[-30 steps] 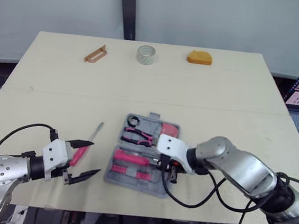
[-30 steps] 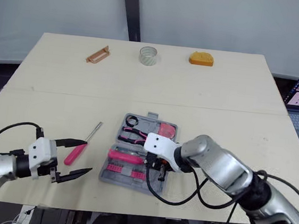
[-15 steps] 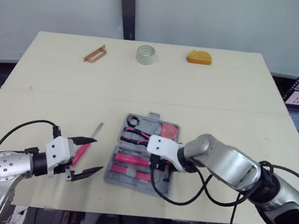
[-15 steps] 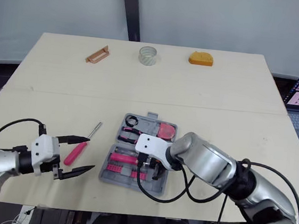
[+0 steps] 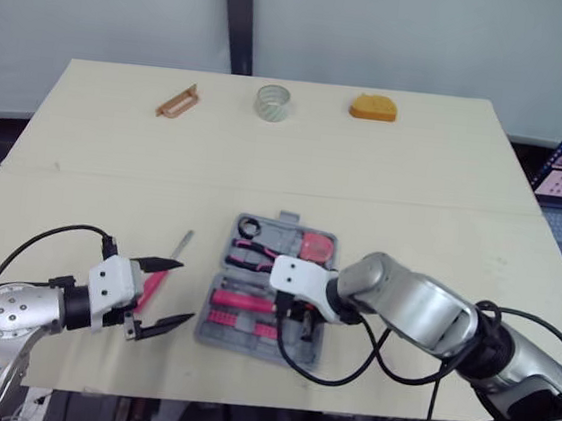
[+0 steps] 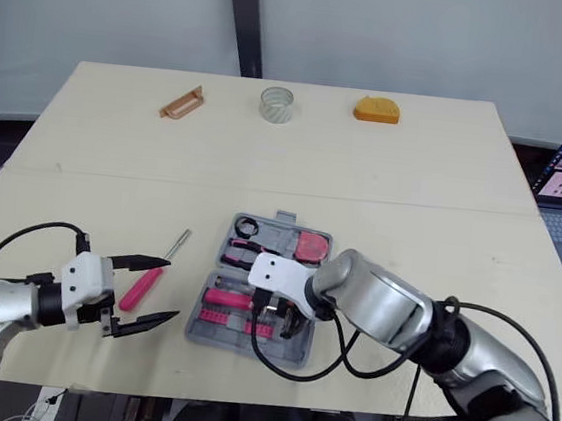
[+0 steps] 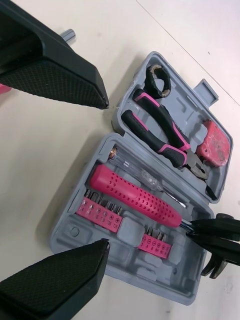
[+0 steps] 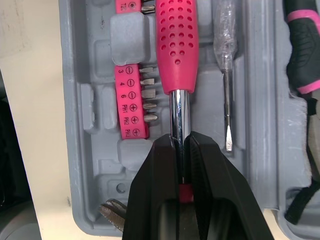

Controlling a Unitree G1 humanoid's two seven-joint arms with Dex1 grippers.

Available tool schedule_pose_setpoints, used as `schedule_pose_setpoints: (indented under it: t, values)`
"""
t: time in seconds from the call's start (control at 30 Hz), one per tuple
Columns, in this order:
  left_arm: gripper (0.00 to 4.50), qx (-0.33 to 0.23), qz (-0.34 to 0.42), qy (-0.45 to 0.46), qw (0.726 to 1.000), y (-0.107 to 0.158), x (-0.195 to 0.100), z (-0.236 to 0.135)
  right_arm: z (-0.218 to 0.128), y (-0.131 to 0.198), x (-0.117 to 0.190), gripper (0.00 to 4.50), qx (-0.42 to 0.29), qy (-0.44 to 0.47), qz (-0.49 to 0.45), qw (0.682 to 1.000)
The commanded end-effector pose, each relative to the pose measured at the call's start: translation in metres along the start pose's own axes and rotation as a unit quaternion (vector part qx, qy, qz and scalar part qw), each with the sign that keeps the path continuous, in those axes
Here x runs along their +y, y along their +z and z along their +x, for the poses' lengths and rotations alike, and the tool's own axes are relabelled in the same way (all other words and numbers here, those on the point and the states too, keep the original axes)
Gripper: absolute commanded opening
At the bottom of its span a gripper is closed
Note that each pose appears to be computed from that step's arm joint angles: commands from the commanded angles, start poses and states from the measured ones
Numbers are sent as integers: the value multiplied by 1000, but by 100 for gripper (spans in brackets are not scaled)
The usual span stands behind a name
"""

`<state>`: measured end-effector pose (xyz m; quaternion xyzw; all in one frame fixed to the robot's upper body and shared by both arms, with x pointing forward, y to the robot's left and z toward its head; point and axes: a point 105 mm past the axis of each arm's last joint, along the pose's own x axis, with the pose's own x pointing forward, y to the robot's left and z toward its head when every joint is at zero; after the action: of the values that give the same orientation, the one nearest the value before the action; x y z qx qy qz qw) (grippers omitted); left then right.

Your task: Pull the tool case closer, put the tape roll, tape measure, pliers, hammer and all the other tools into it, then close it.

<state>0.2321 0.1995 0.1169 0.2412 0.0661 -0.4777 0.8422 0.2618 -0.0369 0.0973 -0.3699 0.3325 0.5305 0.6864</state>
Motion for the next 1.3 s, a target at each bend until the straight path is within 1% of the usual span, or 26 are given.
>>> schedule_pose_setpoints:
  t: [0.03, 0.8, 0.87, 0.9, 0.97, 1.07, 1.1, 1.3]
  values:
    - [450, 2, 8, 3, 1000, 3, 1, -4, -3, 11, -1, 3, -16, -12, -24, 1000]
    - [450, -1, 9, -2, 1000, 4, 1, 0, 3, 12, 1, 3, -22, -5, -22, 999]
    - [450, -2, 9, -3, 1000, 5, 1, 1, 2, 13, 0, 96, -25, -6, -23, 999]
    - [450, -4, 9, -4, 1000, 5, 1, 2, 1, 13, 0, 127, -27, -6, -23, 999]
    - [450, -9, 7, -3, 1000, 8, 1, 3, -2, 15, 0, 238, -33, -4, -24, 999]
    - [450, -14, 6, -3, 1000, 10, 2, 4, -4, 15, -2, 385, -38, -7, -23, 999]
    - [450, -14, 6, -3, 1000, 10, 2, 5, -4, 16, -2, 442, -40, -6, -23, 999]
    - [450, -20, 4, -2, 1000, 12, 3, 5, -11, 25, 0, 447, -73, 6, -13, 997]
